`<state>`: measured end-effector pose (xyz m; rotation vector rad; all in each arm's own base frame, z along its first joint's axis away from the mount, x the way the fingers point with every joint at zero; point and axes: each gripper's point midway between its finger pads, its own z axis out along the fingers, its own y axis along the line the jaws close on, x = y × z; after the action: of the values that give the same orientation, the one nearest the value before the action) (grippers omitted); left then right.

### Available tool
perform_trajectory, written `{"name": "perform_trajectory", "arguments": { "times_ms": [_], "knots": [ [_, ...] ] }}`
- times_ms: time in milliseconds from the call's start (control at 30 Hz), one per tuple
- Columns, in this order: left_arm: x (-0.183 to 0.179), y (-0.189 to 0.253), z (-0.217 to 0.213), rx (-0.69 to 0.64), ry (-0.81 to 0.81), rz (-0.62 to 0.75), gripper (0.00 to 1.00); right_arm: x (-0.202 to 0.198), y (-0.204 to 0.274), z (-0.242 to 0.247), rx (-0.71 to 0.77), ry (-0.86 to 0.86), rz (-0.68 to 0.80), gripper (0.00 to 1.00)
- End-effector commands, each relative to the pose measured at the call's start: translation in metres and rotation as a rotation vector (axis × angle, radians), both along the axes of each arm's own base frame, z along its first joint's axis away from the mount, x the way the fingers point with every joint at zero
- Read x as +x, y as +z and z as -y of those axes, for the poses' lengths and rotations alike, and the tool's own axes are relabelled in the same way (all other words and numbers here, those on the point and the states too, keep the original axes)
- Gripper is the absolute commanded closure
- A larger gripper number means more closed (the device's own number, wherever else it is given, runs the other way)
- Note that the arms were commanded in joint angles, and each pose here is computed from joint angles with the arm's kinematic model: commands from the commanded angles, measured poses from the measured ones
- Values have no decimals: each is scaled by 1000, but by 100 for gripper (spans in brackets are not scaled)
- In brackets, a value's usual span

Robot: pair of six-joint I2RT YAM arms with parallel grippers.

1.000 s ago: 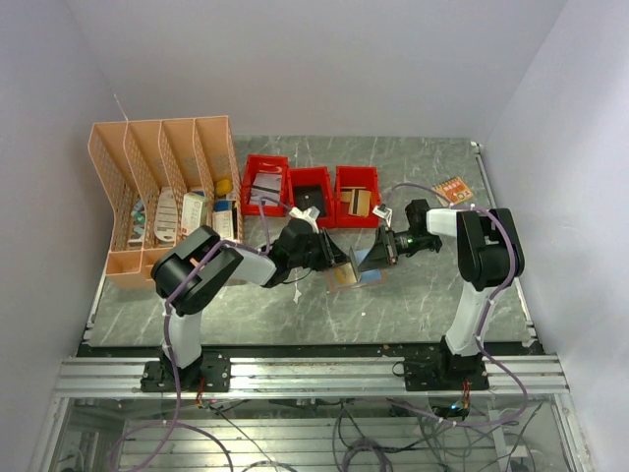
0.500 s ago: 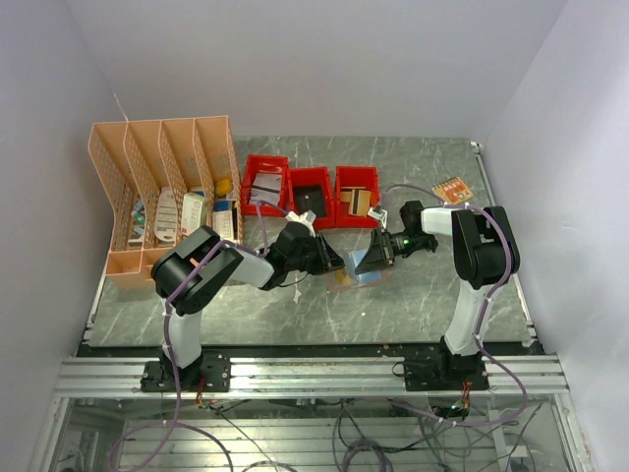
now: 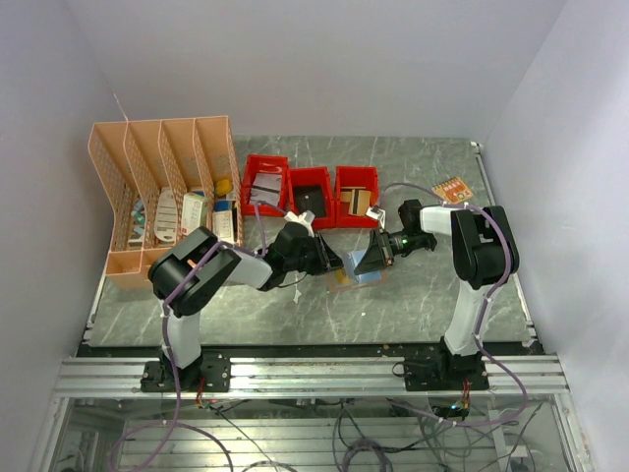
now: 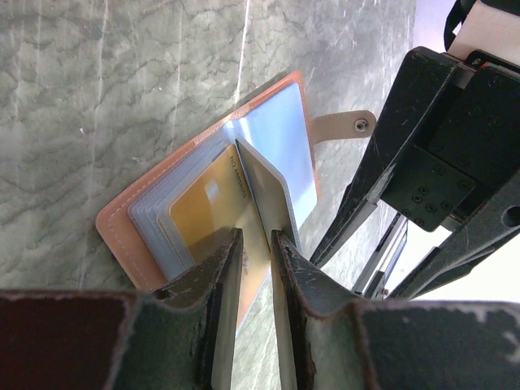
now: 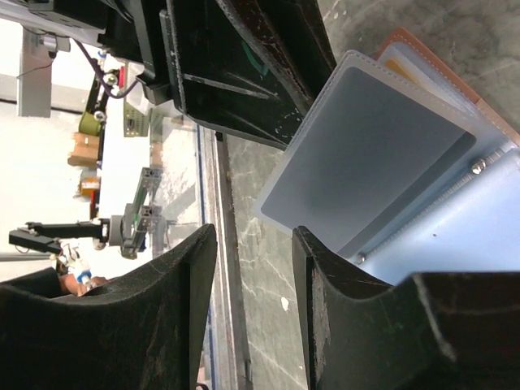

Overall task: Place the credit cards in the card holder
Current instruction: Turn over the card slot in the card holder.

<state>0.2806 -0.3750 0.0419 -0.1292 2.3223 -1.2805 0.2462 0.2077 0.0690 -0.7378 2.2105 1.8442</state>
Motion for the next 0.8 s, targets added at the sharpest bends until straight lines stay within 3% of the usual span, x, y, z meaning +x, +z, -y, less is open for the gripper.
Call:
{"name": "perform_trajectory", "arguments": {
  "times_ms": [0,767],
  "knots": [
    [3,12,-3,-12,0,45,68,3,-1,0,-23,13,51,58],
    [1,26,-45,217,26,156,67,15,18,7,-86,6,267,58]
  ]
}}
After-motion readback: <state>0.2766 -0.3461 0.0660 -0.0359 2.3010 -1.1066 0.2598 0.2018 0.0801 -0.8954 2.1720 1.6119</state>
